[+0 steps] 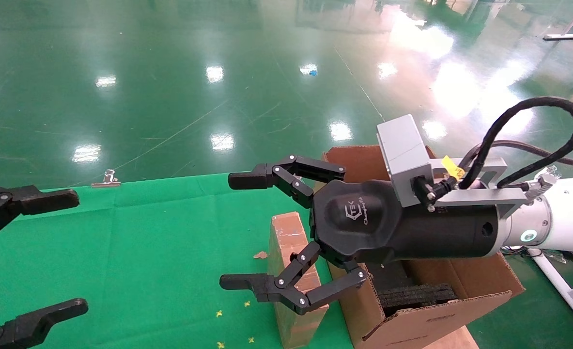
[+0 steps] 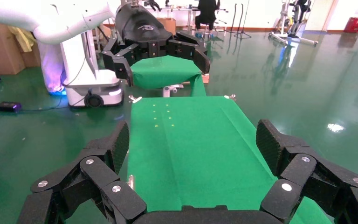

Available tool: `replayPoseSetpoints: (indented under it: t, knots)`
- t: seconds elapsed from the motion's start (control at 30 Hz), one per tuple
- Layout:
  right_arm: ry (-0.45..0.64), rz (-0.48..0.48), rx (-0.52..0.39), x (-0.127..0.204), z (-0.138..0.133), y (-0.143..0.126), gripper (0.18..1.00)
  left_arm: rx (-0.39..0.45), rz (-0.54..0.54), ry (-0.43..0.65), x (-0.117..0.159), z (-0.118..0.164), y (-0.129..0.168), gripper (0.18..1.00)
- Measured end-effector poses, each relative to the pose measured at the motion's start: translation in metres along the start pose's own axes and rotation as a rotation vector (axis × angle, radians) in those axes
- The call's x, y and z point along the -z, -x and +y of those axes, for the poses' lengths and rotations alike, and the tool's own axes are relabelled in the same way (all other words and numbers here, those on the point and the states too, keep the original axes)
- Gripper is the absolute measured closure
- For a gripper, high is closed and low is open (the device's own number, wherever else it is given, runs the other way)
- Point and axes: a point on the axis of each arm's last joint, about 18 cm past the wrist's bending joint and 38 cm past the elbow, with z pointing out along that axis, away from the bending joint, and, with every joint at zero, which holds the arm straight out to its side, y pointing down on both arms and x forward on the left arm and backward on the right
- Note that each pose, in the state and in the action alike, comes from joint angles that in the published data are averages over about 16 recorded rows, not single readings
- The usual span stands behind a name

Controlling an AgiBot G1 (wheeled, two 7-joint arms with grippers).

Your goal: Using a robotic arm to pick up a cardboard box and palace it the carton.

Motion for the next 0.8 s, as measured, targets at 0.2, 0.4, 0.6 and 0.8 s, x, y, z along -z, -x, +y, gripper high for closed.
replayPoseSetpoints:
  t: [0.2, 0.4, 0.6, 0.8]
  knots:
    - [0.0, 0.0, 0.0, 0.0, 0.0, 0.0, 0.178, 0.0, 0.0, 0.0, 0.0, 0.0, 0.0, 0.184]
    - [0.001, 0.0, -0.001, 0.0, 0.0, 0.0, 0.178, 0.0, 0.0, 0.0, 0.0, 0.0, 0.0, 0.184]
    - [0.028, -0.005, -0.009, -0.004, 0.005, 0.0, 0.178, 0.0, 0.0, 0.0, 0.0, 0.0, 0.0, 0.184]
    - [0.142, -0.034, -0.02, -0.02, 0.018, -0.003, 0.178, 0.0, 0.0, 0.0, 0.0, 0.0, 0.0, 0.184]
